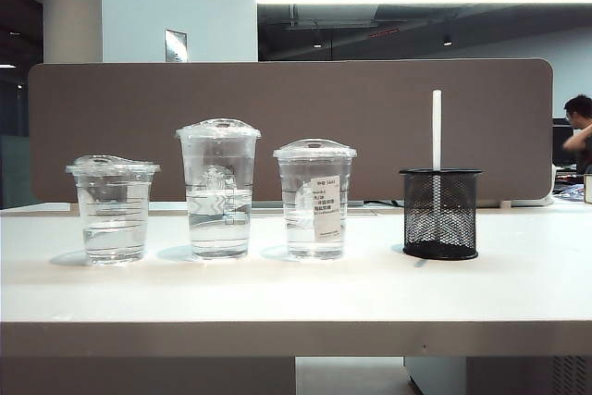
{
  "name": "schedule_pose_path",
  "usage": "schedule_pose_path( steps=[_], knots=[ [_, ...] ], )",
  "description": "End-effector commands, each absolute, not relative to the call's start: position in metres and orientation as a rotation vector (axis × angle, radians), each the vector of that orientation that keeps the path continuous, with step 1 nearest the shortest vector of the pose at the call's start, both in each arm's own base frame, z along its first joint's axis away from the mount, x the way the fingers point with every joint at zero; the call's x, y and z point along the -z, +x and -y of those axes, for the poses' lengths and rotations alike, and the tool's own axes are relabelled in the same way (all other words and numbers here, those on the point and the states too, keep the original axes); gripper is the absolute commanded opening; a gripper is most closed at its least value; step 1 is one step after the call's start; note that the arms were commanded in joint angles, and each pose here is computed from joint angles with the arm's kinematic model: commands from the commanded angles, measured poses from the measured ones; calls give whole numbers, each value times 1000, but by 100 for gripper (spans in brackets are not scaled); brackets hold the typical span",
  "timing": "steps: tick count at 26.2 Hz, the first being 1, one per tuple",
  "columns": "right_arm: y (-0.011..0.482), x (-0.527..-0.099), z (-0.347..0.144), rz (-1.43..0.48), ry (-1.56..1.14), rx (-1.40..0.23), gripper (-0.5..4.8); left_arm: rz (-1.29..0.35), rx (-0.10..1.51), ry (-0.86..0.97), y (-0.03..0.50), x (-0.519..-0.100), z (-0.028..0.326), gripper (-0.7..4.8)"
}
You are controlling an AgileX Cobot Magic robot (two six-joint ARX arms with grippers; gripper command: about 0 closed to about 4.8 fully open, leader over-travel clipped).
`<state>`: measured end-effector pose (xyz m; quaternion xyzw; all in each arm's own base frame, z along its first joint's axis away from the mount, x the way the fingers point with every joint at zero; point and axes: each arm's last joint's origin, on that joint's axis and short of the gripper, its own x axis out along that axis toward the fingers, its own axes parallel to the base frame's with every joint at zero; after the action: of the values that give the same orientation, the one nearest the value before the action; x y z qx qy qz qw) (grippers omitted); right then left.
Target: Pick up the straw and insert it into the medium coffee cup.
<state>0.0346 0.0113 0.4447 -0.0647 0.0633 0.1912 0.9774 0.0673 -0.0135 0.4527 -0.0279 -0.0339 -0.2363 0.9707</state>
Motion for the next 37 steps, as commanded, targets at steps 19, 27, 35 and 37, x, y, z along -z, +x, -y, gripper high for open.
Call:
schedule_pose_path(
  steps=[19,27,35,37],
  knots=[
    [139,-339,-23,-6,6,-402,45,-323,724,-4,105,-361,78,-4],
    [176,-251,-56,-95,-27,-485,154,-378,749,3,104,-356,78,-5],
    [212,-221,-69,-158,-34,-497,254,-405,747,10,103,-354,78,-5],
    [220,-212,-71,-171,-46,-501,254,-407,748,12,103,-353,78,-5]
  ],
)
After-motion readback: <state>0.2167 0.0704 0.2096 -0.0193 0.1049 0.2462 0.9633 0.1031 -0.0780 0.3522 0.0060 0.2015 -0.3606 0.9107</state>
